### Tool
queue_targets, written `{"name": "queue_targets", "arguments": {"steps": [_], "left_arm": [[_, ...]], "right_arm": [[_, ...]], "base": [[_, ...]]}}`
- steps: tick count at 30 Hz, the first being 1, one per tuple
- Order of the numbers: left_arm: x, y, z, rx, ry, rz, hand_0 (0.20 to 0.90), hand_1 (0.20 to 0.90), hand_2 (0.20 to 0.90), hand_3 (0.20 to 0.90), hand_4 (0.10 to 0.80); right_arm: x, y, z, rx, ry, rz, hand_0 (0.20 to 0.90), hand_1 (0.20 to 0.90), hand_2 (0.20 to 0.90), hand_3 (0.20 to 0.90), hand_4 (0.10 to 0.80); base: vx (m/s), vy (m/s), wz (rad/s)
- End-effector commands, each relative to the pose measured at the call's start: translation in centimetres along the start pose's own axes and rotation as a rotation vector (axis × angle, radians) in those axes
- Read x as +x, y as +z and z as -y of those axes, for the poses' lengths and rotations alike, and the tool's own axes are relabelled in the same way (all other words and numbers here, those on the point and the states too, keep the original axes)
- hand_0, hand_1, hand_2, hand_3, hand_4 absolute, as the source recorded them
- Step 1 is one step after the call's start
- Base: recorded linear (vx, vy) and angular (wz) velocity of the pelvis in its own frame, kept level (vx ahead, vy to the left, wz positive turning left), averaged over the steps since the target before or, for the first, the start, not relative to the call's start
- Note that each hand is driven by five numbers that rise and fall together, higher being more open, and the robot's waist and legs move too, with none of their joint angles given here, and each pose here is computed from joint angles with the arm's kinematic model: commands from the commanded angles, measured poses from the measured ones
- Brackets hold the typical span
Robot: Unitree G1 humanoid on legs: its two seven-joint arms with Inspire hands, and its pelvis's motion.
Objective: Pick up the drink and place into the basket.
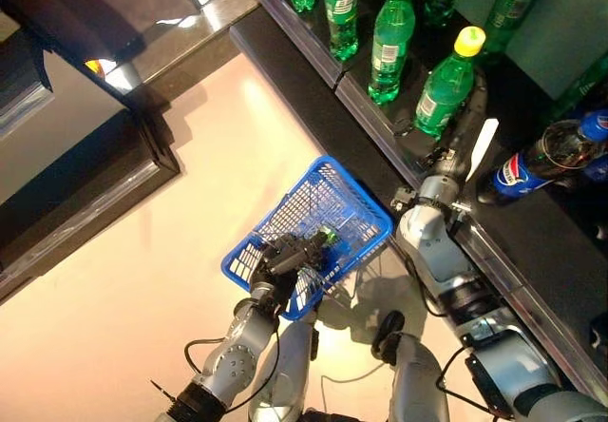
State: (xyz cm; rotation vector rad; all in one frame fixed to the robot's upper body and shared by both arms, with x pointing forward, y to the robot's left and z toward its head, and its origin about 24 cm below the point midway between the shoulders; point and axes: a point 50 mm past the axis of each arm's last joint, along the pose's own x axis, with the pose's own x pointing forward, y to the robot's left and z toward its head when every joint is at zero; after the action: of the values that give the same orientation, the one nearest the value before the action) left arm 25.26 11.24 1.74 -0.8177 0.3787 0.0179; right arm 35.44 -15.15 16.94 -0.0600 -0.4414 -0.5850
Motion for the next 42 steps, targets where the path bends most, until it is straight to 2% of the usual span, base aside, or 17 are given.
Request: {"name": "queue_targets", "arguments": {"steps": [1, 11, 12, 13, 33, 42], "left_arm": [[-2.3, 4.7, 8.4, -0.088, -0.43, 0.264, 0.3, 0.3, 0.3, 0.2, 0.1], [-2.2, 4.3, 8.7, -0.093, -0.442, 0.258, 0.3, 0.3, 0.3, 0.2, 0.1], [-2.2, 4.3, 8.7, -0.093, -0.442, 0.259, 0.3, 0.3, 0.3, 0.2, 0.1], [-2.2, 4.3, 8.6, -0.094, -0.442, 0.26, 0.3, 0.3, 0.3, 0.2, 0.1], [-2.1, 4.6, 8.6, -0.1, -0.459, 0.279, 0.3, 0.3, 0.3, 0.2, 0.1], [-2.6, 5.2, 8.1, -0.106, -0.456, 0.301, 0.3, 0.3, 0.3, 0.2, 0.1]], "right_arm": [[4.1, 8.2, -0.5, 0.212, -0.09, 0.267, 0.9, 0.9, 0.9, 0.9, 0.8], [6.6, 9.7, -0.1, 0.192, -0.126, 0.285, 0.9, 0.9, 0.9, 0.9, 0.8], [6.7, 9.8, -0.1, 0.192, -0.124, 0.283, 0.629, 0.629, 0.629, 0.584, 0.484], [6.8, 9.8, -0.1, 0.192, -0.121, 0.282, 0.3, 0.3, 0.3, 0.2, 0.1], [6.6, 10.5, -0.5, 0.203, -0.047, 0.331, 0.3, 0.3, 0.3, 0.2, 0.1], [3.4, 13.4, -0.8, 0.288, 0.071, 0.51, 0.3, 0.3, 0.3, 0.2, 0.1]], "base": [[0.013, 0.005, 0.05], [-0.002, 0.011, 0.04], [0.0, 0.0, 0.0], [0.0, 0.0, 0.0], [-0.007, 0.0, 0.0], [-0.027, -0.006, 0.0]]}}
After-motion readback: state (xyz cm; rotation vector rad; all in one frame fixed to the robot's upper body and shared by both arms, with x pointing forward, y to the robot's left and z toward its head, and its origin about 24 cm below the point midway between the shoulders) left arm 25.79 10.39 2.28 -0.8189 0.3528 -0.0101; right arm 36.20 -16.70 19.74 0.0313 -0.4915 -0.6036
